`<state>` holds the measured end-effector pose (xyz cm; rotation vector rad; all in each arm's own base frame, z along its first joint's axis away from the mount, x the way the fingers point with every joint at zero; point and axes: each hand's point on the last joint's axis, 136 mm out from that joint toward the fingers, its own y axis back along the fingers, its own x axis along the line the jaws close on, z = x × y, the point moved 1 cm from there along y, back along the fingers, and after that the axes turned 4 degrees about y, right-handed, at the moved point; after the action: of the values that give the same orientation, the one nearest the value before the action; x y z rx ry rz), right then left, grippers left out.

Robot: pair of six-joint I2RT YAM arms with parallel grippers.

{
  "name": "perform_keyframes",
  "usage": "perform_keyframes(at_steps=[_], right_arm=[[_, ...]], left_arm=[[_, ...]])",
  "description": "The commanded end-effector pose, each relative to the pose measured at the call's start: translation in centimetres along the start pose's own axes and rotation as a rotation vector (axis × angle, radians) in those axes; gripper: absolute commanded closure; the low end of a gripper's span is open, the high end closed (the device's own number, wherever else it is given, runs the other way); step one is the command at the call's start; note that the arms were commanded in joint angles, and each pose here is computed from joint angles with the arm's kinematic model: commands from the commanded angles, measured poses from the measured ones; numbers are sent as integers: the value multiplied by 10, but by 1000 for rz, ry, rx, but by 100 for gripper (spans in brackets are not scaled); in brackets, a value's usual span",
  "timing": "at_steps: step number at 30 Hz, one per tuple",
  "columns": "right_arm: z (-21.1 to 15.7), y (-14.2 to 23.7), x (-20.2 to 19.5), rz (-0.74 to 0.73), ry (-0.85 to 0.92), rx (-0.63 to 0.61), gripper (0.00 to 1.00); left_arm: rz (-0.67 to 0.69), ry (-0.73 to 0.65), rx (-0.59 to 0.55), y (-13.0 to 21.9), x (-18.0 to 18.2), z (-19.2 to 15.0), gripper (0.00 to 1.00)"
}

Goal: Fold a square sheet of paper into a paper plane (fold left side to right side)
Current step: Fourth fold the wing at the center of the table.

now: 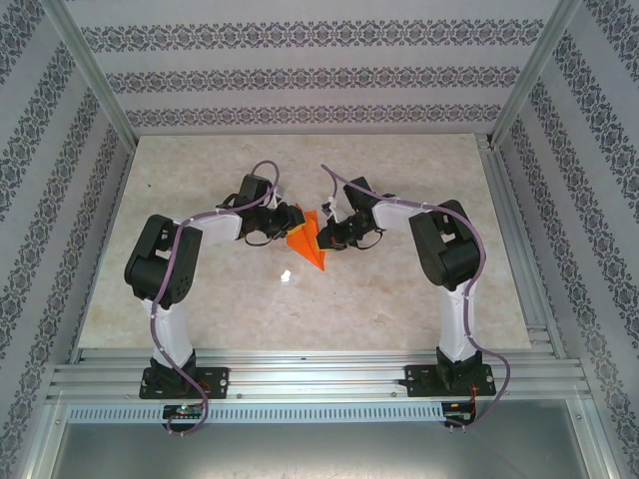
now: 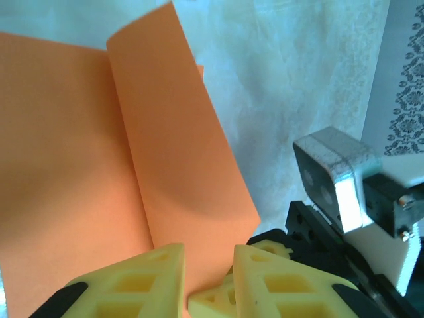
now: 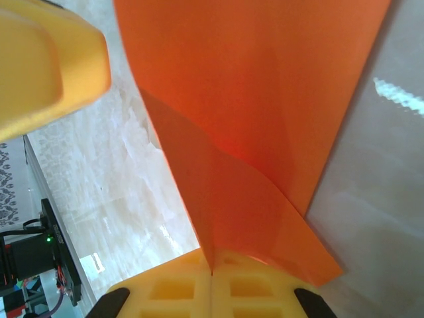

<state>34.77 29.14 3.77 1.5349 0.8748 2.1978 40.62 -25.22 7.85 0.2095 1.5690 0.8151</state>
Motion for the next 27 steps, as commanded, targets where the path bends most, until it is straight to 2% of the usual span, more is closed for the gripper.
perform_keyframes(at_steps=[1, 9, 14, 21, 27], right_arm=[[4, 4, 3, 20, 21, -23, 93], [9, 7, 6, 16, 22, -37, 92], [13, 11, 10, -1, 33, -42, 87], [14, 35, 12, -122, 51, -78, 73], [2, 38, 9, -180, 46, -77, 61]], left_arm=[[-14, 24, -11, -5, -1, 12, 75], [-30, 26, 14, -17, -3, 13, 75], [-31, 30, 32, -26, -3, 10, 75], [-19, 40, 33, -30, 2, 10, 75], [-20, 38, 33, -32, 0, 11, 75]])
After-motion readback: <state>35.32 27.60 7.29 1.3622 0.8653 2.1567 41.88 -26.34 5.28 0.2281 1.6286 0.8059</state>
